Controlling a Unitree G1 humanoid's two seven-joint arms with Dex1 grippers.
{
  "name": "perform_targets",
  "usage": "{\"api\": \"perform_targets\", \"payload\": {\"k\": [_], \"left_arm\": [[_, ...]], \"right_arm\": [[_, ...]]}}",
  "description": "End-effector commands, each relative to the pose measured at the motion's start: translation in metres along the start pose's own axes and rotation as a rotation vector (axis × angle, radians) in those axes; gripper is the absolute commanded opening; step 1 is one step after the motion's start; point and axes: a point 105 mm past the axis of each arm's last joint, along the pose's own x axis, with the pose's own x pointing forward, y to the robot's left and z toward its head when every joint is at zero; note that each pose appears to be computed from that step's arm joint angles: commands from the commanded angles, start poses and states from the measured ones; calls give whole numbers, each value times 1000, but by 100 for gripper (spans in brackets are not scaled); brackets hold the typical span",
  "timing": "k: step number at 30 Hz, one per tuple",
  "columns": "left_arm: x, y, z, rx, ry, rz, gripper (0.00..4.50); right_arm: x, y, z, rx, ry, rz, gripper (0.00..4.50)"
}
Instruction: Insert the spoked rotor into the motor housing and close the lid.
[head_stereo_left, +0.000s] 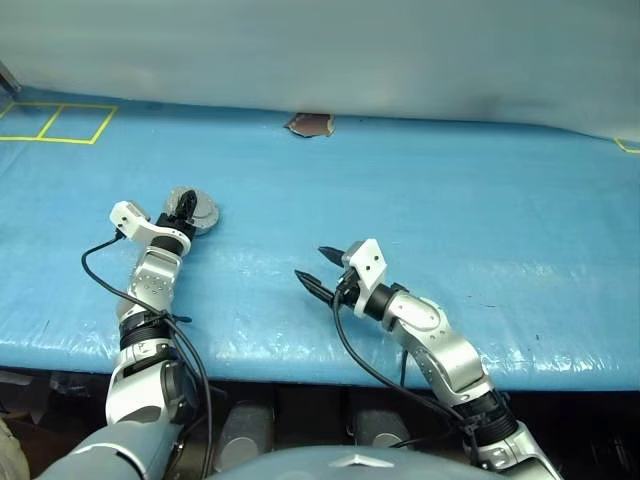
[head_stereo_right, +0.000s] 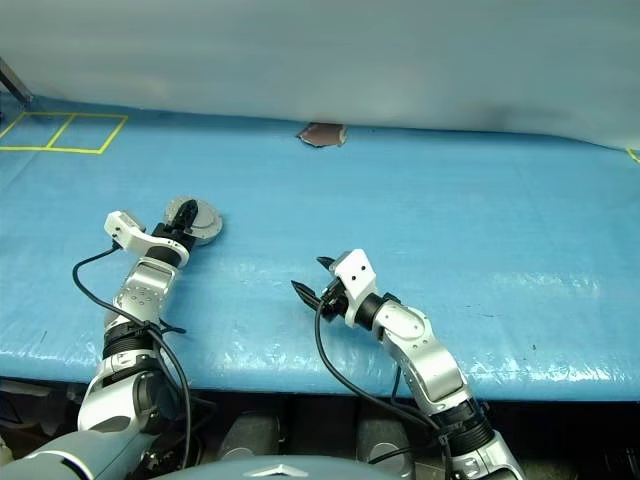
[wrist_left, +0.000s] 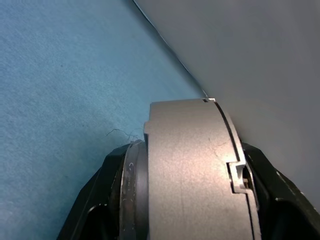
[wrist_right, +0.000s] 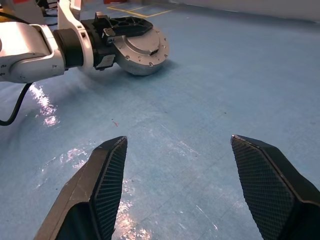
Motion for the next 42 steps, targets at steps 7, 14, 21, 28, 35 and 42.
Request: {"api": "perform_targets", "payload": {"k": [7,14,21,28,35,42], "left_arm": [[-5,7,24,89,-55,20,327],[-8,8,35,159,-92,45,444],[-17,6,78,251,-233,60,444],[-26,-15,113,353,-349,9,444],[-40,-115,45,458,-99,-601,444],[-86,-121,-78,942,512,-938,444]], "right_arm": [[3,-2,12,-17,-50,-12,353],[3,-3,11,-22,-44,-13,353],[2,-5,9,-18,-36,-21,353],[2,-5,11,-25,-48,-27,353],[-10,-17,21,-115,-87,-88,353],[-34,-35,17,-203,7,-150,353]]}}
